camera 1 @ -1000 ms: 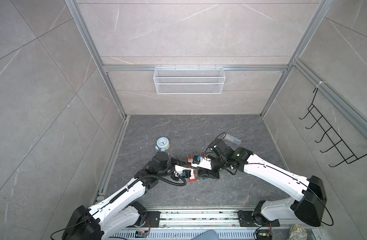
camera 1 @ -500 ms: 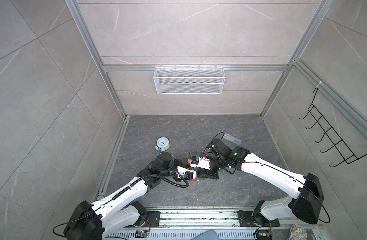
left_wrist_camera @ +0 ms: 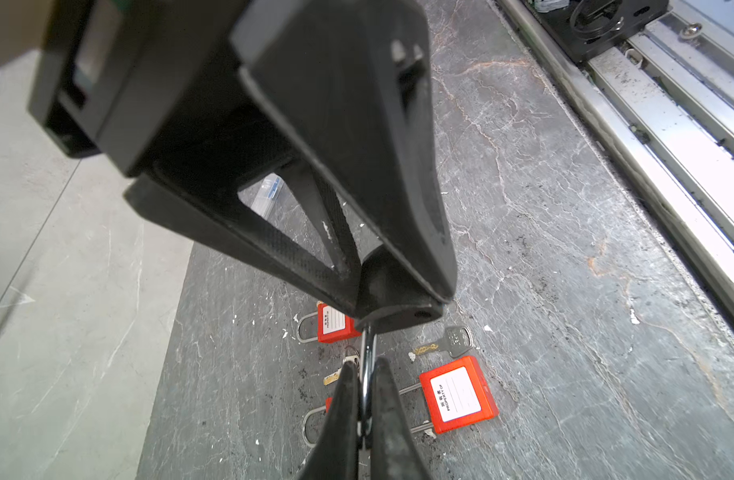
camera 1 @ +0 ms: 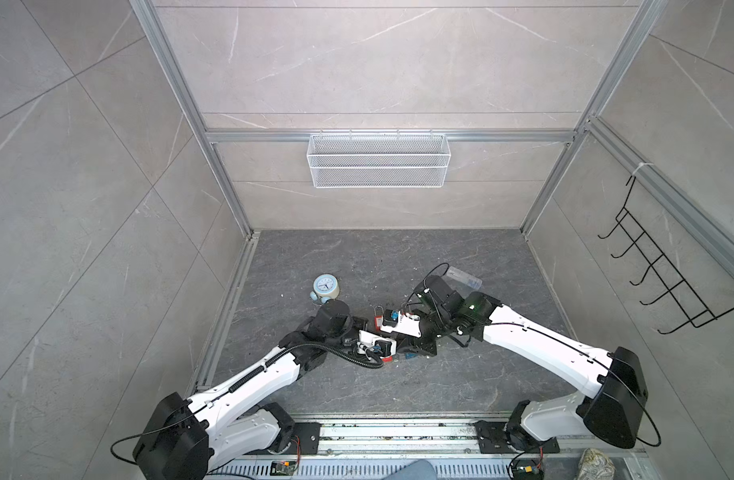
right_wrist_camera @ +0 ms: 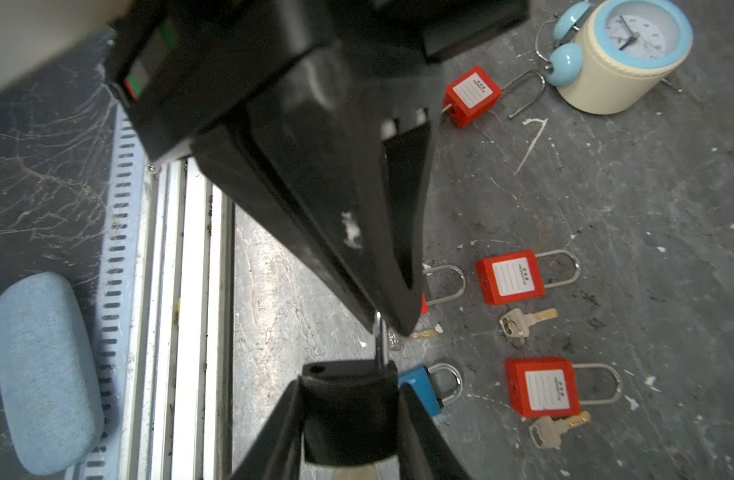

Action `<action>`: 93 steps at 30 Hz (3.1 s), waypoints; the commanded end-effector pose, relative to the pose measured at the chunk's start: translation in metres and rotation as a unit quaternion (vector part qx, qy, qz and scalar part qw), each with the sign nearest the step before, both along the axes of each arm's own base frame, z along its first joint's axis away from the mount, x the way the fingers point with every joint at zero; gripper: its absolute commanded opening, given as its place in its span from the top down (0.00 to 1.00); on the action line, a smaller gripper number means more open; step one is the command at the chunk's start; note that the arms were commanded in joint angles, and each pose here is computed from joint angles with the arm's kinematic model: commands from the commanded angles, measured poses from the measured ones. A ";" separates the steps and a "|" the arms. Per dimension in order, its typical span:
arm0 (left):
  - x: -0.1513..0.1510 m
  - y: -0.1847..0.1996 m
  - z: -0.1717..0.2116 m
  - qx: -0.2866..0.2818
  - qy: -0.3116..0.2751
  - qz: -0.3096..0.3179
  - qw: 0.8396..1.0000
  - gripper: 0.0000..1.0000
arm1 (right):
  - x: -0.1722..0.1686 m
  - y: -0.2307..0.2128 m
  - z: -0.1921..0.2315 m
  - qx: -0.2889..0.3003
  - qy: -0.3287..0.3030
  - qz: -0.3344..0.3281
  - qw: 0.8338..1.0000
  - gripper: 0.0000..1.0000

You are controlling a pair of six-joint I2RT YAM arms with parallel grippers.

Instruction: Lock with the key

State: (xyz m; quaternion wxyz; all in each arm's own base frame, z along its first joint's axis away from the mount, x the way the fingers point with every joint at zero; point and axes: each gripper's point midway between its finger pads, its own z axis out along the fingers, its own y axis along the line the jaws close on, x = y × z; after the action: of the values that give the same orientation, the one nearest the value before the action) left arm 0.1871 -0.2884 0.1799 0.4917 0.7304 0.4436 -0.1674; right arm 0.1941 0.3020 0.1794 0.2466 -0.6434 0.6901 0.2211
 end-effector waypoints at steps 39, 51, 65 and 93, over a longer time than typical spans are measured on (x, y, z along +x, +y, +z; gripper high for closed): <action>0.002 -0.004 0.044 -0.072 0.289 -0.003 0.955 1.00 | 0.012 -0.009 0.018 0.081 -0.125 -0.004 0.989 0.62; 0.003 -0.005 0.045 -0.068 0.284 -0.005 0.956 1.00 | 0.004 -0.001 0.014 0.085 -0.090 0.016 0.992 0.77; 0.003 -0.002 0.042 -0.061 0.285 0.007 0.957 0.96 | -0.001 0.001 0.011 0.083 -0.069 0.025 0.994 0.92; -0.009 0.006 0.028 -0.054 0.292 -0.005 0.955 1.00 | 0.006 0.003 0.013 0.080 -0.079 0.019 0.994 0.98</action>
State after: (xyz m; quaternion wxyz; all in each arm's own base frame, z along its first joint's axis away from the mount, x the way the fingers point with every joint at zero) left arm 0.1816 -0.2779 0.1970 0.3749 0.6192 0.5778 -0.3772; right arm 0.1973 0.2992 0.1827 0.3373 -0.6495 0.6427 0.2265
